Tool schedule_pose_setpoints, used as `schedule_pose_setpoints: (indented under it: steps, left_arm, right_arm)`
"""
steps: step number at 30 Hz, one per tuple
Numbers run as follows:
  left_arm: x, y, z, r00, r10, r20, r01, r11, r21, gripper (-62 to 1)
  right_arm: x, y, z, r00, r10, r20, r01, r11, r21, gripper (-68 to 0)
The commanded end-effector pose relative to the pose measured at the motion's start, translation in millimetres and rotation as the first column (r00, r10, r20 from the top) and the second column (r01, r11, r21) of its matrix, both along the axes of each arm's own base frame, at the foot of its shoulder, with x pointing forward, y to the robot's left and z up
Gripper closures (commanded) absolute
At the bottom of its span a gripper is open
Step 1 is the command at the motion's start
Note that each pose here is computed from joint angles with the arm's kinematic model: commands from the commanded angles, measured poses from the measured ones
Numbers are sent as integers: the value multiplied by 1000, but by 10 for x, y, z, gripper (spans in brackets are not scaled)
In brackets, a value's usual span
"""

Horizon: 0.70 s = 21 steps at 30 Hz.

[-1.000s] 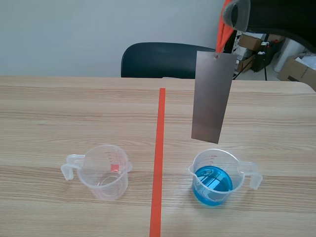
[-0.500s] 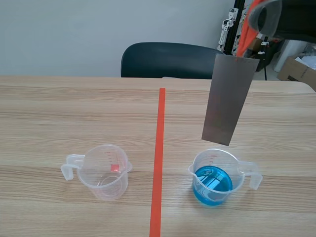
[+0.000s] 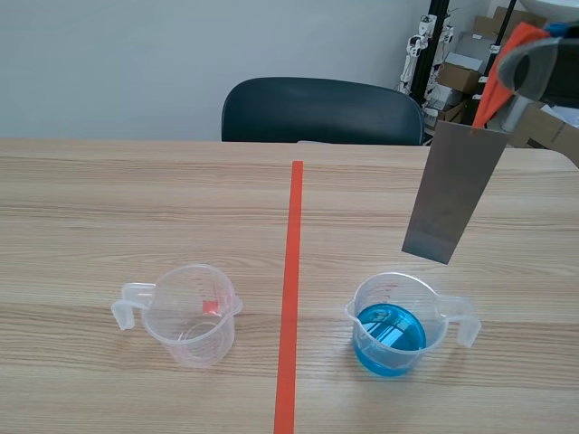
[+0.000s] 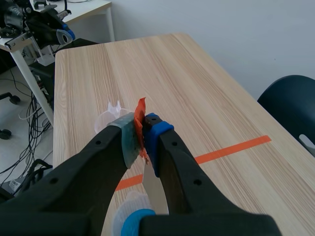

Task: Do the redox reaction experiment. move the plate over the blue solution

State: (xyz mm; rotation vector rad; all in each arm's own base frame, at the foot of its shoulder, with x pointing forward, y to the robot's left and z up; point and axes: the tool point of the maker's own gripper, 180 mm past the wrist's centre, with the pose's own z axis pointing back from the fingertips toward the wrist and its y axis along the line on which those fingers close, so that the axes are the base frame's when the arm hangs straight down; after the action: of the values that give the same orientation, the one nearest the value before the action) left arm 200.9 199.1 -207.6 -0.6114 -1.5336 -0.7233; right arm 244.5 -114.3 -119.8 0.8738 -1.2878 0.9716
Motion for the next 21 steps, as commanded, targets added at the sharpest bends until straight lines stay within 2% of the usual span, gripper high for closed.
schedule_pose_setpoints:
  steps: [1, 7, 11, 14, 21]
  left_arm:
    - [10, -134, 139, 999, -19, 32, 21, 998, -55, -40]
    - [-17, -482, 183, 994, -104, 19, 104, 994, -35, -40]
    - [109, -595, 187, 996, -92, 21, 92, 996, 5, -40]
    - [229, -662, 217, 996, -77, 33, 76, 997, 27, -40]
    - [297, -918, 41, 992, -118, 43, 112, 985, 134, -39]
  right_arm:
    - [-7, -3, 88, 1000, 10, 18, -11, 1000, 19, -4]
    - [-115, -1, 92, 998, 55, 29, -56, 998, 30, -4]
    - [-188, -1, 76, 995, 88, 46, -90, 996, 30, -4]
    - [-199, -24, 101, 994, 89, 56, -92, 994, 56, -4]
    - [-177, -104, 132, 993, 83, 86, -89, 993, 71, -4]
